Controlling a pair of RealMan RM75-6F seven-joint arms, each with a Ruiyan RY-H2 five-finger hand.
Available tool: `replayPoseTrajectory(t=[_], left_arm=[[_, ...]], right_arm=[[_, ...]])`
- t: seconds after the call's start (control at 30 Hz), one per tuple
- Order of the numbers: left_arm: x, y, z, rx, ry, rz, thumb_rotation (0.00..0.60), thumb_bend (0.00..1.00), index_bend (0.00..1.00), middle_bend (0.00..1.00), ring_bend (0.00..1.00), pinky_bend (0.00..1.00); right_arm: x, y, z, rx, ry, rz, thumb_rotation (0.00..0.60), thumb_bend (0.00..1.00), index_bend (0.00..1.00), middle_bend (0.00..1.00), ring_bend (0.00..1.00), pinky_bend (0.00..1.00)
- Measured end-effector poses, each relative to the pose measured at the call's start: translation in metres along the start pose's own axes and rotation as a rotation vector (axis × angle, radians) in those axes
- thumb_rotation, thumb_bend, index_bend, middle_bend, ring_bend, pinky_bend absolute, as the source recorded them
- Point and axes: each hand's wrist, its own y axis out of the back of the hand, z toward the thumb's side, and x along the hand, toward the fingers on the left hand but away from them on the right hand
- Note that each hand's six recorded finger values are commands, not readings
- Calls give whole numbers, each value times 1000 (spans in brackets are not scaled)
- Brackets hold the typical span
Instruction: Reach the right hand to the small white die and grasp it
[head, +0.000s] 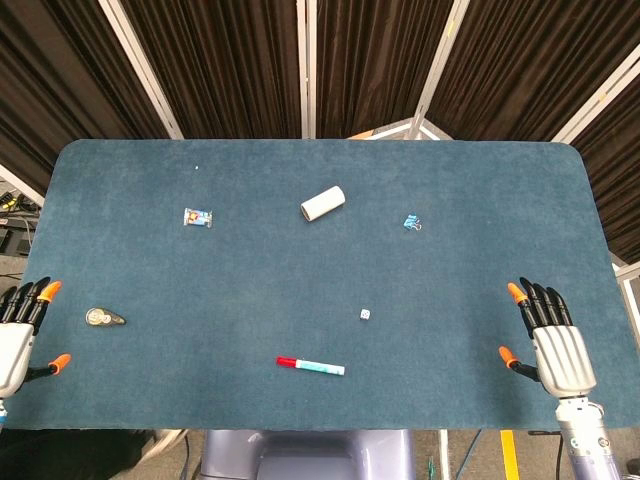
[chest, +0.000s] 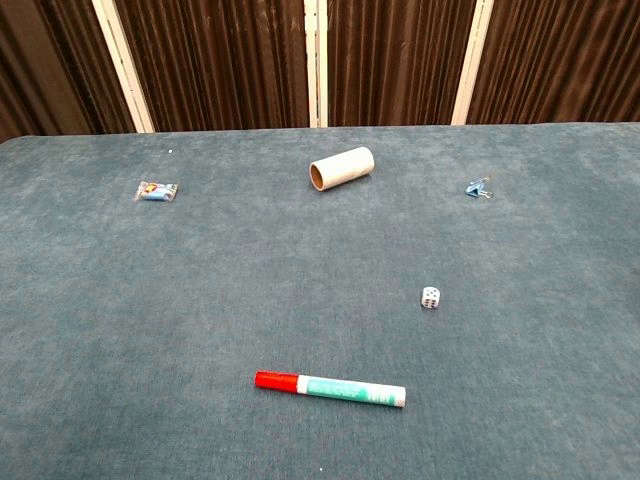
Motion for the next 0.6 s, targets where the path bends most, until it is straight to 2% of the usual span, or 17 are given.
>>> replayPoseTrajectory(t=[0.33,0.6], left_arm=[[0,0,-1,-2,2,1,600,73,0,0,0,0],[2,3,-5,-18,15,6,600,72,0,0,0,0]], right_arm=[[-1,-1,0,-1,-2,6,600,148,41,0,0,0],[-13,-3,13,-36,14,8,600,150,238,0,0,0]])
